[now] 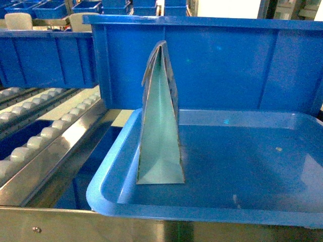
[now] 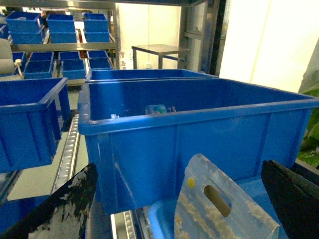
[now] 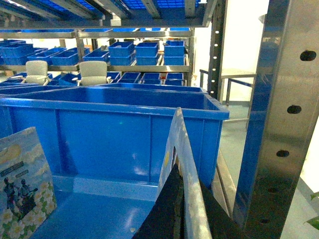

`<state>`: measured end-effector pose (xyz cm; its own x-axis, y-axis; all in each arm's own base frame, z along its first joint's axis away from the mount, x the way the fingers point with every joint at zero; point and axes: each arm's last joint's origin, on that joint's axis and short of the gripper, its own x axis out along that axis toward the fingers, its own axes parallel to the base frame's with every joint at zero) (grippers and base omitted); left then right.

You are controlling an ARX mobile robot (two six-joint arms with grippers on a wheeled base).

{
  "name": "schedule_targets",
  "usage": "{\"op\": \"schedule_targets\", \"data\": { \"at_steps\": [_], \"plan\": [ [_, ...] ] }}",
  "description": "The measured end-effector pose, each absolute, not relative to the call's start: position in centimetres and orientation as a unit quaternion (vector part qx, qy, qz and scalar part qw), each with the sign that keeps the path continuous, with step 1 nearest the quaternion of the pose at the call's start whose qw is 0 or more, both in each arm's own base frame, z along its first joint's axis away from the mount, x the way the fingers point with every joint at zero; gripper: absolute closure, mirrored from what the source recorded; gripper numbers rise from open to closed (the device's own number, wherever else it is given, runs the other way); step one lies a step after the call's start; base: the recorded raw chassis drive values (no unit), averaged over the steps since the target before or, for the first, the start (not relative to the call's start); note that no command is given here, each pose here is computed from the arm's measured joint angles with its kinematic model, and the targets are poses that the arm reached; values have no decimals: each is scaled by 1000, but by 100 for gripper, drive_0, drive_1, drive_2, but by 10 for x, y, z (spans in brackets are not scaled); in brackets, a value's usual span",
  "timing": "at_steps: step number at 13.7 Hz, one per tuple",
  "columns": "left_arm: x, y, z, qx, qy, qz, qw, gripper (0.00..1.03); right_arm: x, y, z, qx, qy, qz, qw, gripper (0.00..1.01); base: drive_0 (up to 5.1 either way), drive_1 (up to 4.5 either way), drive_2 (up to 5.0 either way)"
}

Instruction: Move flower gift bag to table near conveyor

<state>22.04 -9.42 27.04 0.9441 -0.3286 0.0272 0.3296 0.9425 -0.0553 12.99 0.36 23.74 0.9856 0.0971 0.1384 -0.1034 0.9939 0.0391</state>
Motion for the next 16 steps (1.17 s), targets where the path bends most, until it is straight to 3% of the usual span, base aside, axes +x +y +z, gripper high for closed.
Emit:
{"op": "schedule_targets", "data": {
  "at_steps": [7,10,16],
  "plan": [
    [247,-123,268,-26,50,-180,982,5,130,4,237,23,-69,50,996,99,0,0,0],
    [259,-152,241,0,99,-201,975,5,130,4,237,23,-68,50,996,99,0,0,0],
    [280,-167,230,0,111,-197,974,5,130,4,237,23,-69,50,996,99,0,0,0]
  ]
}}
